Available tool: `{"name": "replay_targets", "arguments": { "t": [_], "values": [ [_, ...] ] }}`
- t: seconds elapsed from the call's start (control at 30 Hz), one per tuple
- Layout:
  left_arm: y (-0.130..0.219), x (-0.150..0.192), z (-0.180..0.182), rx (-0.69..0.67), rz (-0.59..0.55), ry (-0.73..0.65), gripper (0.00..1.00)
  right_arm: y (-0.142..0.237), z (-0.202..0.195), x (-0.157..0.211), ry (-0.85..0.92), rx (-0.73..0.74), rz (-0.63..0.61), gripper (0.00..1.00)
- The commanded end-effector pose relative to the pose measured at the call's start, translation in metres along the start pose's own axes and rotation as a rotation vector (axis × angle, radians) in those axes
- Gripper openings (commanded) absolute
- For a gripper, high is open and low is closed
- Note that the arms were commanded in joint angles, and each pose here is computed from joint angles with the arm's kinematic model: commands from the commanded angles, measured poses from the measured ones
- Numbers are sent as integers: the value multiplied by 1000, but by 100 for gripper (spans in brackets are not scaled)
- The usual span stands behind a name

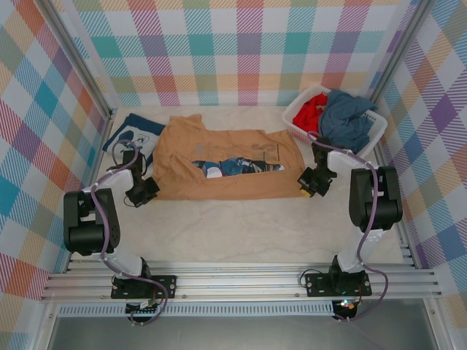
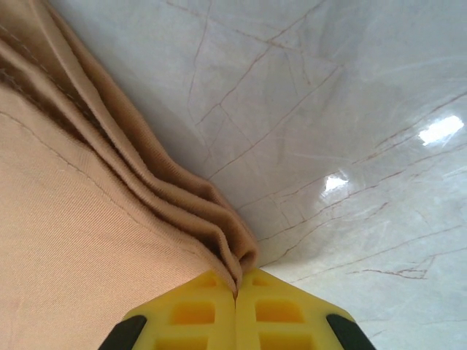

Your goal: Fold and stack the t-shirts

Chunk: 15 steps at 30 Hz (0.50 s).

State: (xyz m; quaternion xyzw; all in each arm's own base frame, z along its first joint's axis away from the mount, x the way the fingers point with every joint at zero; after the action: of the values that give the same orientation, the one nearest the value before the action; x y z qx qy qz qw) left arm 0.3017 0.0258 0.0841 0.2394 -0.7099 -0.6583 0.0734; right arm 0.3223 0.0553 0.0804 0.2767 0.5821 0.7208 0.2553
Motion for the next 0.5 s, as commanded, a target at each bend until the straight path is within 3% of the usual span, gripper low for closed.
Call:
{"name": "replay_targets", "arguments": {
  "t": [0.0, 0.13, 0.33, 0.47],
  "values": [
    [17, -10, 4, -38, -66, -27, 0, 1, -5, -1, 16, 57, -13, 0],
    [25, -5, 6, -46, -64, -27, 0, 6, -7, -1, 17, 64, -26, 0],
    [35, 10, -1, 45, -34, -23, 0, 14, -11, 7, 11, 45, -28, 0],
    [46, 22, 2, 17, -16, -12, 0, 20, -23, 18, -9, 70, -15, 0]
  ]
}}
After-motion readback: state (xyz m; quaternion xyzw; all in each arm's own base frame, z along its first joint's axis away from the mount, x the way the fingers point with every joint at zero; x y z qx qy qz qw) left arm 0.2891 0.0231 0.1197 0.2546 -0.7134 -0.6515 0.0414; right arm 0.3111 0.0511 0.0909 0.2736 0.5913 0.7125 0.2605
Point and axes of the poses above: each hand's point on the last joint's axis, 136 mm out from that joint toward the fingers, its own y axis back along the fingers, its own z axis along the line the jaws close on, x = y × z, the point moved 6 cm from there along y, back along the fingers, and after that the axes turned 8 degrees about -y, right-handed, at the moved point
